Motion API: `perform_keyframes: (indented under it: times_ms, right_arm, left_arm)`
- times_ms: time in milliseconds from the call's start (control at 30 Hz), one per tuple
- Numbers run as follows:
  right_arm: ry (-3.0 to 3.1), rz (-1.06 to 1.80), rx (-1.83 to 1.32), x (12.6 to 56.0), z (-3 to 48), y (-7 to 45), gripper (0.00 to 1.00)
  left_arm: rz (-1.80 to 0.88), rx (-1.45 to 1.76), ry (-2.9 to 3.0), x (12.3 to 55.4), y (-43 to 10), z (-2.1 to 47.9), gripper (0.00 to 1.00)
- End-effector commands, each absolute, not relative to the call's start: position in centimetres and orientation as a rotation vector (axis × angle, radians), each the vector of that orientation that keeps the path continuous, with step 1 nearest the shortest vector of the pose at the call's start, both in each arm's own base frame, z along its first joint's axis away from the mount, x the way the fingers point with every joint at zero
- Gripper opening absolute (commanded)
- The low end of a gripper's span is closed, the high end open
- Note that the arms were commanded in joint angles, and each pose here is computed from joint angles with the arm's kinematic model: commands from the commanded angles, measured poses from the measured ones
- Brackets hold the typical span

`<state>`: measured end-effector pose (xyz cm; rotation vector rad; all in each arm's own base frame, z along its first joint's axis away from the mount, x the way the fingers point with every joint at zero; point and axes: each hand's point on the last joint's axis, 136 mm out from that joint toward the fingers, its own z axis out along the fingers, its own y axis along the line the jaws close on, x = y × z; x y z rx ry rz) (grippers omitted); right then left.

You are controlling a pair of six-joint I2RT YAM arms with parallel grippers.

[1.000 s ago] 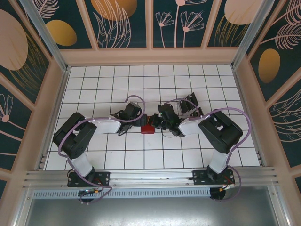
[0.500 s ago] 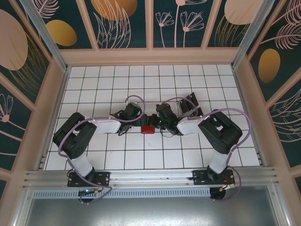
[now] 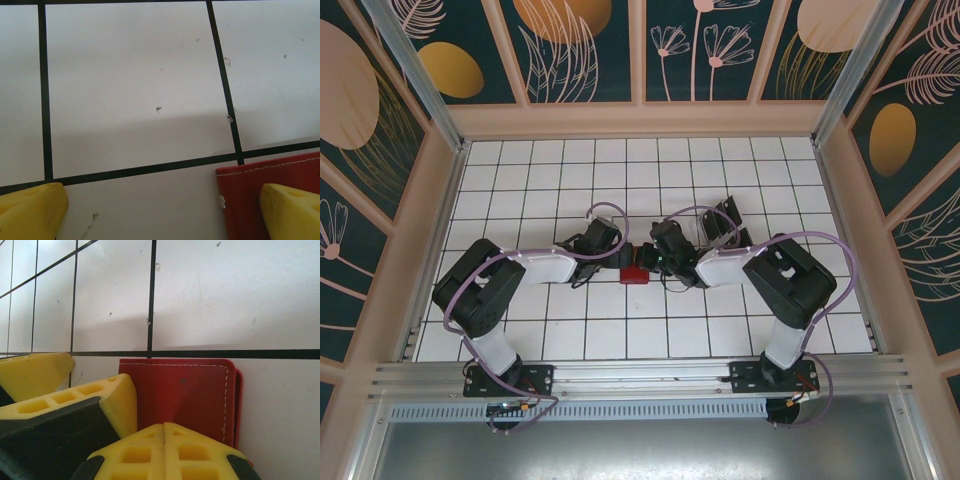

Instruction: Put the credit cards into the card holder

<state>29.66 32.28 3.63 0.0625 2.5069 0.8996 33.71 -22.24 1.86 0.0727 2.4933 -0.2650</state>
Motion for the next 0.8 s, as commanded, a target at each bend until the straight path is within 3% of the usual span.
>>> perform_keyframes:
  times_ms: [0, 767]
  right_arm:
    - [2.648, 0.716, 0.060, 27.5, 0.3, 29.5, 0.00]
    - [2.678, 0.717, -0.001, 25.8, -0.5, 30.7, 0.00]
  left_arm:
    - [-0.187, 0.069, 2.588, 32.0, -20.6, -1.0, 0.98]
    - [-0.188, 0.069, 2.590, 32.0, -20.6, -1.0, 0.99]
